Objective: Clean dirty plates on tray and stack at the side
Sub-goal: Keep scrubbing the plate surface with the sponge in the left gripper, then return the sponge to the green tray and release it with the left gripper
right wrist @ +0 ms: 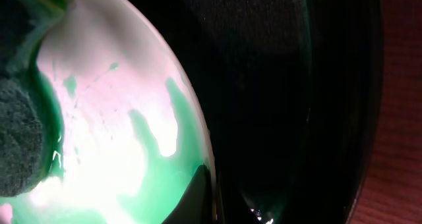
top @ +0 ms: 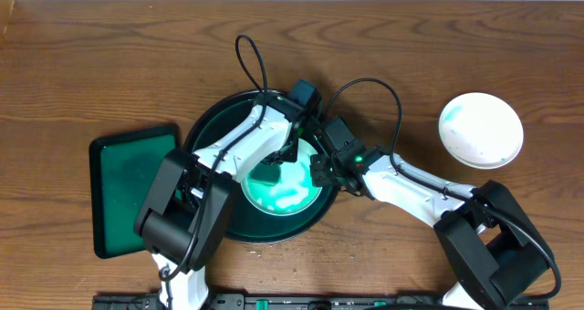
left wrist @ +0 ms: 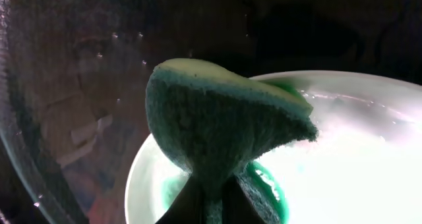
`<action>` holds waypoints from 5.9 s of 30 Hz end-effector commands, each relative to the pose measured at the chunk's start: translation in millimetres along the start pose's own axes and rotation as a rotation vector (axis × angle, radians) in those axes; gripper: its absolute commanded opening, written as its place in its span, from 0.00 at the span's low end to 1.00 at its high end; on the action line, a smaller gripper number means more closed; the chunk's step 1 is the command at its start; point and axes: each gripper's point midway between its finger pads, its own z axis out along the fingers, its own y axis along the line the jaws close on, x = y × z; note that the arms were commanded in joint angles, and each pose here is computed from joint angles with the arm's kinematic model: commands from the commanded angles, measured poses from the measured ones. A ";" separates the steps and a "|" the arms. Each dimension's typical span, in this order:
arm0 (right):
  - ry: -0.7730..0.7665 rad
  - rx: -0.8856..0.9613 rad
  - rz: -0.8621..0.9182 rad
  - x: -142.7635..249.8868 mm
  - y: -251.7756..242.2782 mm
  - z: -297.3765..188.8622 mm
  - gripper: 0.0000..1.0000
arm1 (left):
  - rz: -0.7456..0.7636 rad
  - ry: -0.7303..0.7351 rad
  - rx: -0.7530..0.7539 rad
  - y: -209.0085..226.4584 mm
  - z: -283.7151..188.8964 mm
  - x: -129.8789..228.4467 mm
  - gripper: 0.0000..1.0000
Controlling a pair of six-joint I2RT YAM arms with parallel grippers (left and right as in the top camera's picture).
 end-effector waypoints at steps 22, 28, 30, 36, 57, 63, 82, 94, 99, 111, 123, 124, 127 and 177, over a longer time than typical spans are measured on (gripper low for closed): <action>0.023 0.026 -0.008 8.8 -1.8 4.0 0.01 | 0.233 0.188 0.719 -79.1 -26.2 34.5 0.07; 0.023 0.026 -0.008 8.9 -1.9 4.0 0.01 | 0.179 0.177 0.631 -64.9 -15.6 27.5 0.07; 0.023 0.026 -0.008 8.9 -1.8 4.0 0.01 | 0.135 0.163 0.546 -48.2 -5.5 20.6 0.07; 0.024 0.026 -0.008 9.0 -1.9 4.1 0.01 | 0.032 0.131 0.405 -1.5 13.5 2.5 0.07; 0.031 0.022 -0.009 10.5 -1.3 4.0 0.01 | -0.231 0.070 -0.092 110.9 35.3 -10.0 0.07; 0.043 0.030 -0.008 13.4 -3.2 3.8 0.01 | -0.121 0.009 0.080 78.0 35.3 -30.2 0.07; 0.049 0.034 -0.007 15.0 -4.1 3.7 0.01 | 0.208 -0.102 0.366 -6.4 14.0 -42.7 0.08; 0.056 0.038 -0.006 16.7 -5.3 3.7 0.01 | 0.404 -0.154 0.505 -42.0 -0.8 -38.6 0.07; 0.057 0.039 -0.006 16.9 -5.4 3.6 0.01 | 0.466 -0.165 0.616 -57.8 -11.9 -33.9 0.07; 0.059 0.040 -0.006 17.4 -5.8 3.5 0.01 | 0.269 -0.281 0.441 -19.0 -44.5 -71.1 0.07; 0.059 0.040 -0.006 17.4 -5.8 3.5 0.01 | 0.016 -0.444 0.256 51.2 -110.2 -84.5 0.07; 0.059 0.040 -0.006 17.3 -5.7 3.5 0.01 | -0.017 -0.451 0.227 60.9 -113.0 -84.0 0.07; 0.059 0.040 -0.006 17.4 -5.8 3.6 0.01 | -0.145 -0.451 0.159 95.8 -120.4 -78.4 0.07; 0.035 -0.016 -0.106 9.6 6.2 2.5 0.02 | -0.890 -0.086 0.178 257.9 -25.5 21.2 0.48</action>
